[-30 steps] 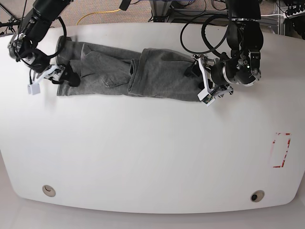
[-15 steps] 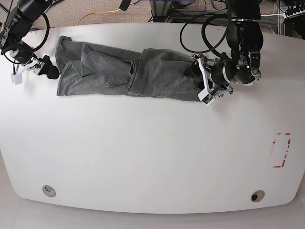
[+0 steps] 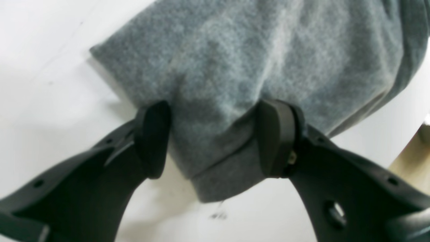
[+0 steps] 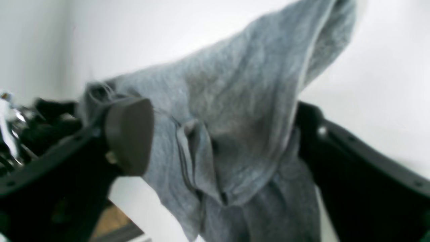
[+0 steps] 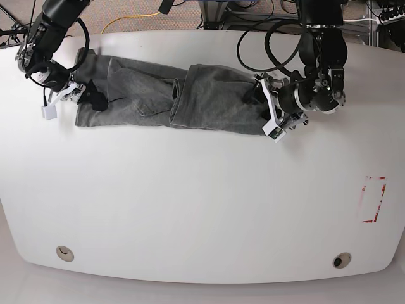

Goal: Fold the T-shirt properly
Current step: 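Fold the strip end with the left gripper toward the right gripper, then push both held strip ends together toward the middle of the shirt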

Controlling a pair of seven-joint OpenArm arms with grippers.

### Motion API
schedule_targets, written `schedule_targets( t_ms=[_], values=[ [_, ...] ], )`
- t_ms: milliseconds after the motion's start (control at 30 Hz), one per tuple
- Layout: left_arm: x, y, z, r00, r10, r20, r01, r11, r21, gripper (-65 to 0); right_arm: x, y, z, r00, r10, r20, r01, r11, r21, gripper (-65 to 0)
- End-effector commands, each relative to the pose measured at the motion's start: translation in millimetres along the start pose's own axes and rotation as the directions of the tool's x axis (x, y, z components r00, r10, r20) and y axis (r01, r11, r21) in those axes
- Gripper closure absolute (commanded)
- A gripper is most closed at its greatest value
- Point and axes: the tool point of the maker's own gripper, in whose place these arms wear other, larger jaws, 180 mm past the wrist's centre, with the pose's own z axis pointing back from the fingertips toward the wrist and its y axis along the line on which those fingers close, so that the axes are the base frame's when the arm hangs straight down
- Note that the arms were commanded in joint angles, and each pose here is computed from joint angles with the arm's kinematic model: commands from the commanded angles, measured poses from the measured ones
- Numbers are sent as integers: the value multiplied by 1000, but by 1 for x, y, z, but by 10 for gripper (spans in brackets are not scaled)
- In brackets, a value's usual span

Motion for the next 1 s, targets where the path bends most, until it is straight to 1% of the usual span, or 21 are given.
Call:
schedule_targets(
  t_ms=[0, 67, 100, 200, 267, 300, 367, 500, 600, 700, 800, 967],
  values=[
    [13, 3, 3, 998, 25, 56, -25, 1000, 5, -379, -3, 6, 5, 998, 53, -38, -54, 998, -27, -436],
    [9, -1, -4, 997, 55, 49, -54, 998, -15, -379, 3, 12, 9, 995, 99, -32, -100, 994, -37, -335],
    [7, -2, -7, 997, 65, 43, -64, 998, -24, -379, 5, 14, 10, 993, 113, -27, -114, 993, -38, -296],
    [-1, -4, -13, 996, 90, 23, -89, 995, -40, -379, 12, 23, 14, 986, 166, -20, -167, 985, -46, -143],
    [-2, -10, -19, 994, 110, 24, -109, 992, -61, -379, 11, 27, 15, 981, 190, -35, -192, 980, -46, -44],
    [-2, -11, -21, 993, 116, 24, -115, 991, -67, -379, 14, 30, 14, 980, 197, -32, -199, 979, -46, -8],
    [4, -12, -22, 993, 116, 34, -113, 991, -70, -379, 20, 39, 15, 975, 220, -28, -221, 974, -48, 0],
    [5, -15, -27, 991, 127, 36, -124, 989, -84, -379, 32, 62, 17, 954, 298, -14, -299, 953, -50, 0],
    [11, -23, -33, 987, 155, 48, -149, 983, -109, -379, 36, 82, 11, 933, 360, -16, -360, 933, -23, 0],
    [22, -19, -37, 976, 209, 62, -203, 974, -100, -379, 39, 100, 10, 907, 421, -11, -421, 907, -7, 0],
    [32, -26, -42, 970, 233, 77, -222, 967, -122, -379, 40, 120, 2, 882, 472, -8, -471, 881, 34, 0],
    [46, -33, -49, 958, 269, 99, -254, 956, -144, -379, 37, 141, -5, 856, 517, -3, -515, 853, 82, 0]
  ],
)
